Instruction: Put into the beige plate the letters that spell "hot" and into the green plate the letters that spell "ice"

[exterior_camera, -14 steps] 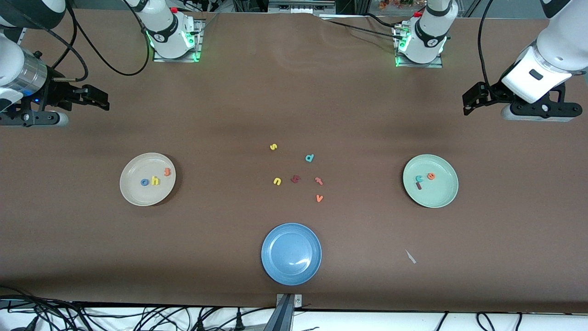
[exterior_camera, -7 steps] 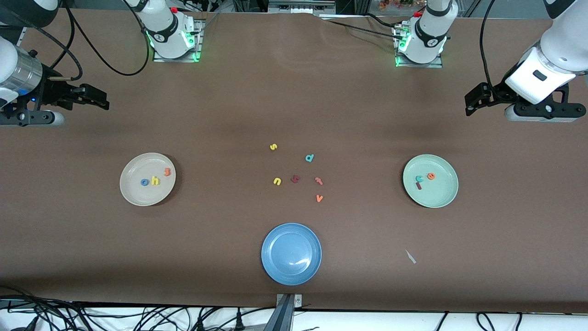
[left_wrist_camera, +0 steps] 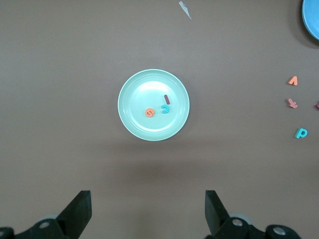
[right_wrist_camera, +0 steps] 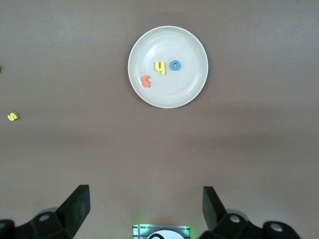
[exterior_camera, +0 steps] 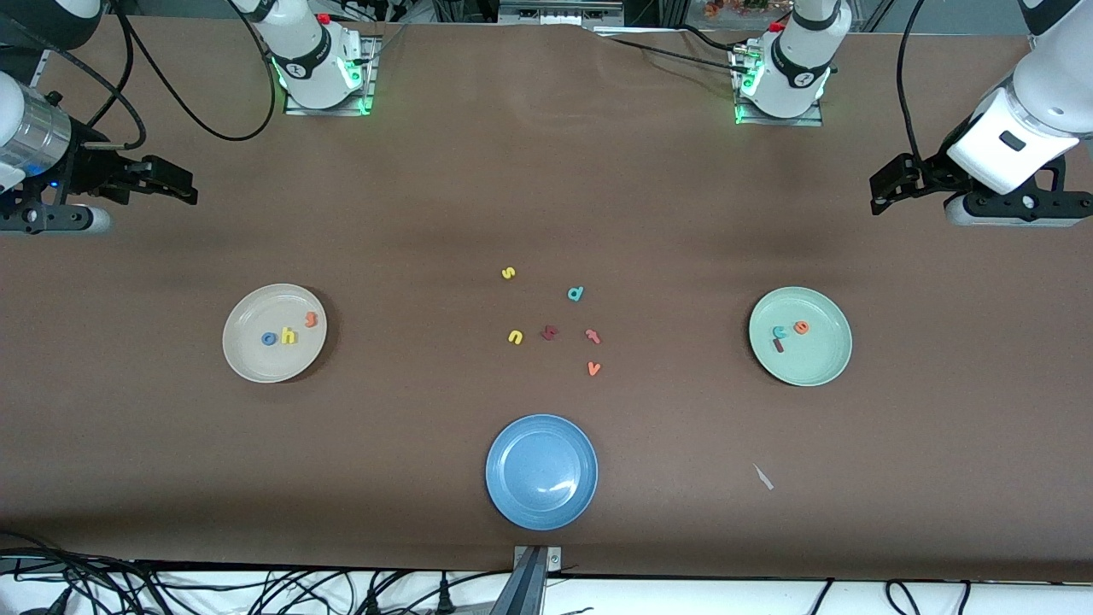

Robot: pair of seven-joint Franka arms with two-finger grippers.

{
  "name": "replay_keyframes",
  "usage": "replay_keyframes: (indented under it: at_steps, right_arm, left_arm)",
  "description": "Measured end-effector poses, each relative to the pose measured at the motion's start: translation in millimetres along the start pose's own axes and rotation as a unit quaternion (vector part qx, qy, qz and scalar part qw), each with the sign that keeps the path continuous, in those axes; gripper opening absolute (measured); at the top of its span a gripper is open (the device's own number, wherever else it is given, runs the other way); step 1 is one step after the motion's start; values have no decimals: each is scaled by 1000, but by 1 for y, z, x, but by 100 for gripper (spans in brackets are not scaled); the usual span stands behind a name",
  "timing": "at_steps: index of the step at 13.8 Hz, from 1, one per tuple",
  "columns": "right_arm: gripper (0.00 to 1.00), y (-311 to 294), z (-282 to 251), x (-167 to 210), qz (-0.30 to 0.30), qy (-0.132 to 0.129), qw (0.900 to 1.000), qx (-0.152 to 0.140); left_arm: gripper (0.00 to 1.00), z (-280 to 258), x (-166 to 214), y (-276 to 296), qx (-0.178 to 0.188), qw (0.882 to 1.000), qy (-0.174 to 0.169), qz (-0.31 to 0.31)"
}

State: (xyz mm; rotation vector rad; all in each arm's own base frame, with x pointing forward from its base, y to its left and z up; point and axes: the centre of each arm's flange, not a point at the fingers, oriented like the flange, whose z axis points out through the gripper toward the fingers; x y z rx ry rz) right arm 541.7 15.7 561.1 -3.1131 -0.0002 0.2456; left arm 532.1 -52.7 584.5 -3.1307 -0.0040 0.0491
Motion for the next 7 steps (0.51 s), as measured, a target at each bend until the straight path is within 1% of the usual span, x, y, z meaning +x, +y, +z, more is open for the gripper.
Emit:
replay_keyframes:
  at_steps: [7]
  right_arm:
    - [100,1,0,0,1,0,1000,0]
  left_arm:
    - [100,0,-2,0,1,1000,-8,0]
